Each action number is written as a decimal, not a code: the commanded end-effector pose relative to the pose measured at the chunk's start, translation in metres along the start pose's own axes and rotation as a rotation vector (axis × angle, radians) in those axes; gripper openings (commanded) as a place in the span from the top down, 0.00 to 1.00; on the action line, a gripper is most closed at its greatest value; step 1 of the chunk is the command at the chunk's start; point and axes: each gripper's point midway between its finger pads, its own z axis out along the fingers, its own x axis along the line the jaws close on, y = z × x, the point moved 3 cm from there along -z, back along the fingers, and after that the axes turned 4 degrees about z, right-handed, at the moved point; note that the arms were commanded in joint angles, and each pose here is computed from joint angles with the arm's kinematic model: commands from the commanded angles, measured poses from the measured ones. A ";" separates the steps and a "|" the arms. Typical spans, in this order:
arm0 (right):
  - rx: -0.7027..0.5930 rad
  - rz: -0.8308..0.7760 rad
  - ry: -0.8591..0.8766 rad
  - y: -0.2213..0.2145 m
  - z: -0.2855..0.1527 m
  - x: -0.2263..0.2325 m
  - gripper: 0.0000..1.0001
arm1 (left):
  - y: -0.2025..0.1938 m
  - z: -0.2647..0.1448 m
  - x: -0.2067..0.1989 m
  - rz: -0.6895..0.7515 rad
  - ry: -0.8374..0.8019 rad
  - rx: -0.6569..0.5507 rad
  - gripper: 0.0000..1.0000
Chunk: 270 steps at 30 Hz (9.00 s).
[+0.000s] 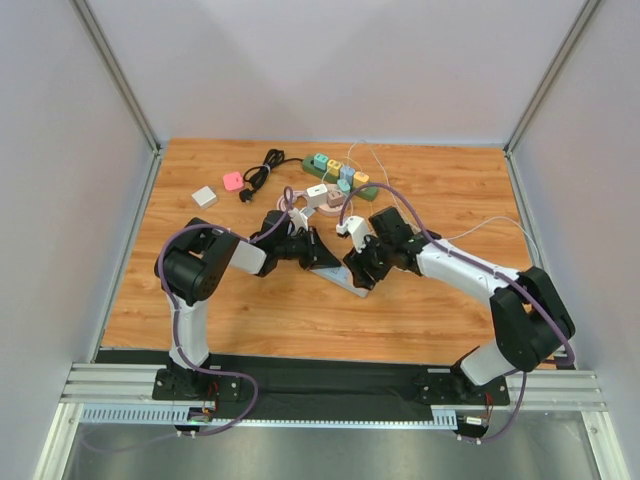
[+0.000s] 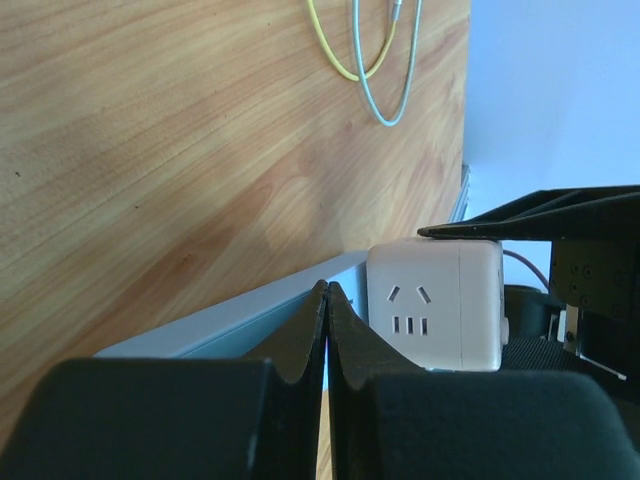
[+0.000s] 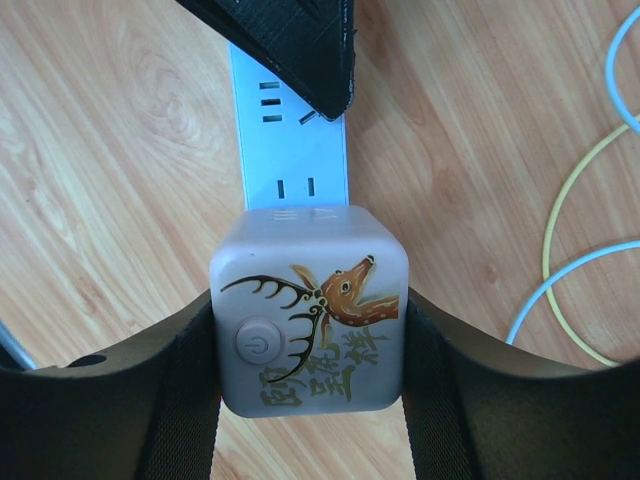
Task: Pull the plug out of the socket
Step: Remove the plug from the socket, then place the plug at the corner of the board, then move the socket to the center of the board.
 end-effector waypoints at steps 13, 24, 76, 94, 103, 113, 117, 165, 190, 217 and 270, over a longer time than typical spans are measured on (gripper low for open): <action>-0.344 -0.035 -0.332 0.082 -0.039 -0.016 1.00 | -0.053 -0.006 0.080 -0.098 0.291 0.111 0.95; -0.306 0.145 -0.019 0.059 -0.043 -0.027 1.00 | -0.056 -0.006 0.082 -0.092 0.295 0.122 0.95; -0.518 0.670 0.312 0.077 -0.084 -0.027 1.00 | 0.035 -0.091 -0.130 0.966 -0.017 -0.379 0.00; -0.489 0.710 0.514 0.084 -0.086 0.004 1.00 | 0.035 -0.074 -0.177 1.633 0.013 -0.450 0.00; -0.484 0.718 0.535 0.085 -0.086 0.009 1.00 | 0.030 -0.041 -0.182 1.640 0.016 -0.376 0.03; -0.493 0.711 0.537 0.086 -0.089 0.010 1.00 | 0.036 -0.016 -0.167 1.602 0.151 -0.289 0.33; -0.496 0.701 0.533 0.086 -0.089 0.009 1.00 | 0.037 -0.018 -0.168 1.606 0.162 -0.283 0.70; -0.593 0.433 0.307 0.067 -0.115 -0.027 0.00 | 0.161 -0.270 0.080 0.072 0.985 -0.591 1.00; -0.591 0.418 0.285 0.066 -0.116 -0.030 0.00 | 0.185 -0.291 0.153 -0.019 1.082 -0.418 0.31; -0.586 0.091 0.229 0.057 -0.141 -0.014 0.00 | 0.156 -0.230 -0.017 0.613 0.622 -0.208 0.06; -0.584 -0.030 0.126 0.052 -0.152 -0.016 0.00 | 0.060 -0.086 0.006 -0.434 0.974 -0.304 0.31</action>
